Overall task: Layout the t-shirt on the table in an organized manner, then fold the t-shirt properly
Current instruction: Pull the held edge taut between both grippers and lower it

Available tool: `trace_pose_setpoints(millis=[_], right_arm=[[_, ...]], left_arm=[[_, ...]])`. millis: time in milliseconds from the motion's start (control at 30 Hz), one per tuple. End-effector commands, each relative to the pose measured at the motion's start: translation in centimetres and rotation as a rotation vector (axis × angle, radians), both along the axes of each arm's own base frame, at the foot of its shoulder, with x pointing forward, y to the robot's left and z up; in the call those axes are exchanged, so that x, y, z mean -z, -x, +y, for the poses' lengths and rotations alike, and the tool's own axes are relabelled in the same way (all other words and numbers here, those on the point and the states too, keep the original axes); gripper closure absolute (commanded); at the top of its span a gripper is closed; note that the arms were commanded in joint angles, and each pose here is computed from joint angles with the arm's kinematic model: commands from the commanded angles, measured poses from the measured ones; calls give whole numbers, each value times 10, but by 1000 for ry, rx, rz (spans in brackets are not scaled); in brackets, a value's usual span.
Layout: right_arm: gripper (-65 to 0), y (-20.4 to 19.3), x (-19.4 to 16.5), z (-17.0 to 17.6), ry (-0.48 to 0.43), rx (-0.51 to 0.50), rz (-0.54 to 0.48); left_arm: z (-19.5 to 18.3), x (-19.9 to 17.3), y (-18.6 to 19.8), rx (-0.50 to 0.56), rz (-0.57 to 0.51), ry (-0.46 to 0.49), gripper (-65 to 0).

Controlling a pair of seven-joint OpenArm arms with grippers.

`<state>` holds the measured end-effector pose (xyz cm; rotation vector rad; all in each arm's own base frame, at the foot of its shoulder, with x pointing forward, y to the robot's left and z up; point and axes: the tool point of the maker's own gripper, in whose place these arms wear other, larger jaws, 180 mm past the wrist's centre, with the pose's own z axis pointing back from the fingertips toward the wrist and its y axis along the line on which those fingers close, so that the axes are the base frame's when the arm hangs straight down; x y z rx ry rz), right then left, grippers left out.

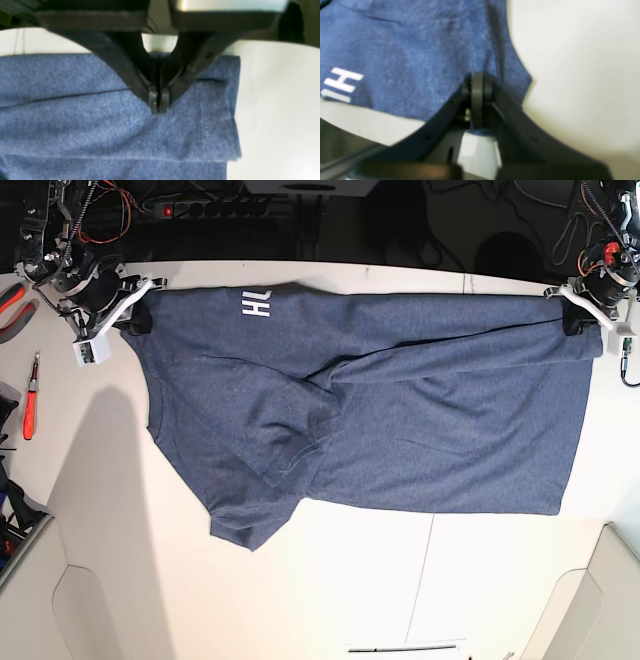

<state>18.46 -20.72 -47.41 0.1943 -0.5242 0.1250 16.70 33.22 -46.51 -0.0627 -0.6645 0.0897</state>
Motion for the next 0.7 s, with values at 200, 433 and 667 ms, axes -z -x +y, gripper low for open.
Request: trace_pose_setpoints(millis=[200, 433, 667], right_arm=[[0, 3, -3, -21, 62, -6, 22], [0, -1, -6, -14, -1, 18, 1], [-111, -10, -12, -13, -6, 20, -36]], left_arm=[[21, -13, 10, -59, -18, 29, 0], [12, -22, 0, -68, -80, 109, 0], [12, -52, -20, -49, -182, 100, -77]])
